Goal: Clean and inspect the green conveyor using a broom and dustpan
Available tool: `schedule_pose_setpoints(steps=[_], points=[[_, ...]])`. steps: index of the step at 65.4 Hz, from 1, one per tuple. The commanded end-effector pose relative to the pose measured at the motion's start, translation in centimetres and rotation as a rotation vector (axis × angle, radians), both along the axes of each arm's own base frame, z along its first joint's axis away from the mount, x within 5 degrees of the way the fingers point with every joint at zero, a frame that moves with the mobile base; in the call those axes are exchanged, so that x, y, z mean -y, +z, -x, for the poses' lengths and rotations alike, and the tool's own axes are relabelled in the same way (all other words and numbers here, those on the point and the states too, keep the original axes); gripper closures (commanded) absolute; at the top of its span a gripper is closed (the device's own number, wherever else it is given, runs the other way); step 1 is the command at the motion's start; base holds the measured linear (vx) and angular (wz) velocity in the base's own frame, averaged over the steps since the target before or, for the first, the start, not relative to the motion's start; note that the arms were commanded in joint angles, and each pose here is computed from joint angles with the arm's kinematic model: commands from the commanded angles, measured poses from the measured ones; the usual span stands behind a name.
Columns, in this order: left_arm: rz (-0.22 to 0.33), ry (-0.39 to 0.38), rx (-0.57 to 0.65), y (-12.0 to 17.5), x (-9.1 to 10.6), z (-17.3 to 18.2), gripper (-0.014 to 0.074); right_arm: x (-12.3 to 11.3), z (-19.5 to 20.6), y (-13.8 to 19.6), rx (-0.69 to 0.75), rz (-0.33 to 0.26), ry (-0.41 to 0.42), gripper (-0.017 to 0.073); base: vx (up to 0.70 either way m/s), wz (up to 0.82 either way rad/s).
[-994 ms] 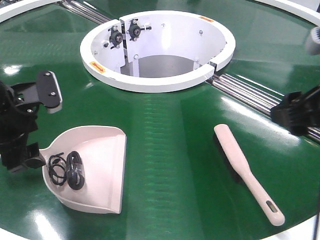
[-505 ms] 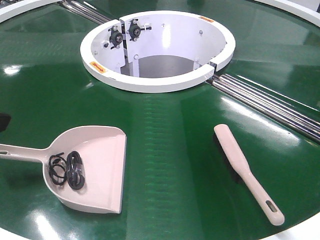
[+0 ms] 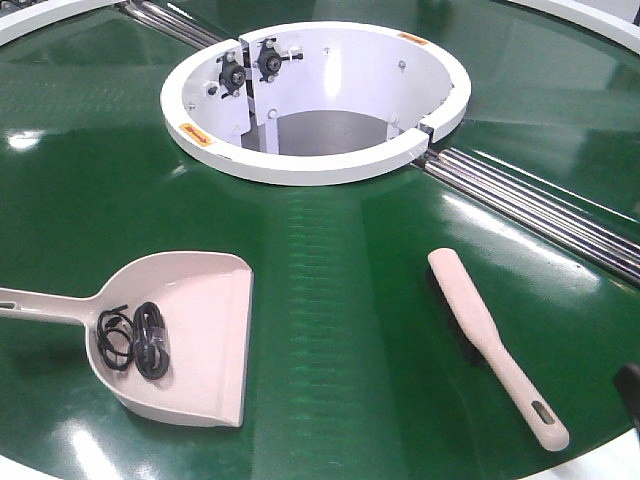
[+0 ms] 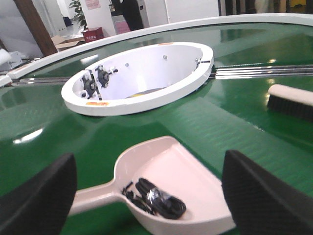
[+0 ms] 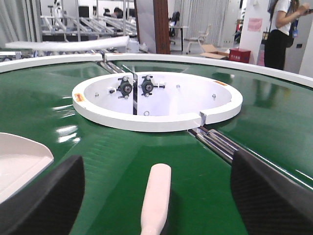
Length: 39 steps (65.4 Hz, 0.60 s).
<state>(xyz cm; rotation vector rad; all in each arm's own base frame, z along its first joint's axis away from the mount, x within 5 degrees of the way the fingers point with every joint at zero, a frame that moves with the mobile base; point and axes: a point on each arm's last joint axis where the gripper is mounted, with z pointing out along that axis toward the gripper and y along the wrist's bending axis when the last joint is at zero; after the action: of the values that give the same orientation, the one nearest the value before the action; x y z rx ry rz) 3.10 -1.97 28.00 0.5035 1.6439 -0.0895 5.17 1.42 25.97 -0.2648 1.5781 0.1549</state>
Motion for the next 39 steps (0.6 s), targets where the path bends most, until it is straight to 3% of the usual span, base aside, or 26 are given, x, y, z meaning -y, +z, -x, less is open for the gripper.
schedule_pose_setpoints(steps=[1, 7, 12, 16, 17, 20, 22, 26, 39], points=[[0.071, 0.023, 0.078, -0.64, -0.12, -0.32, 0.0018, -0.08, -0.32, -0.03, 0.106, -0.057, -0.001, -0.0019, 0.0, 0.0], [0.133, 0.024, 0.068, -1.27, -0.02, -0.6, 0.0034, -0.11, -0.45, -0.35, 0.113, -0.087, 0.0, -0.0019, 0.0, 0.0], [0.167, 0.024, 0.076, -1.15, 0.0, -0.62, 0.0136, -0.09, -0.42, -0.13, 0.137, -0.095, -0.001, 0.0013, 0.0, 0.0], [0.169, 0.024, 0.08, -1.11, 0.0, -0.62, 0.0308, -0.09, -0.42, -0.1, 0.141, -0.09, -0.001, 0.0104, 0.0, 0.0], [0.169, 0.024, 0.08, -1.11, 0.0, -0.62, 0.0328, -0.09, -0.42, -0.1, 0.141, -0.09, -0.001, 0.0146, 0.0, 0.0], [0.169, 0.024, 0.08, -1.1, 0.0, -0.62, 0.053, -0.09, -0.42, -0.1, 0.141, -0.09, -0.001, 0.0268, 0.0, 0.0], [0.17, 0.025, 0.084, -1.07, -0.01, -0.63, 0.0603, -0.09, -0.42, -0.11, 0.14, -0.09, -0.001, 0.0368, 0.0, 0.0], [0.174, 0.029, 0.097, -0.95, -0.05, -0.64, 0.0602, -0.09, -0.42, -0.1, 0.14, -0.092, -0.001, 0.057, 0.0, 0.0], [0.176, 0.03, 0.1, -0.92, -0.06, -0.64, 0.0601, -0.09, -0.43, -0.14, 0.136, -0.095, -0.001, 0.0568, 0.0, 0.0]])
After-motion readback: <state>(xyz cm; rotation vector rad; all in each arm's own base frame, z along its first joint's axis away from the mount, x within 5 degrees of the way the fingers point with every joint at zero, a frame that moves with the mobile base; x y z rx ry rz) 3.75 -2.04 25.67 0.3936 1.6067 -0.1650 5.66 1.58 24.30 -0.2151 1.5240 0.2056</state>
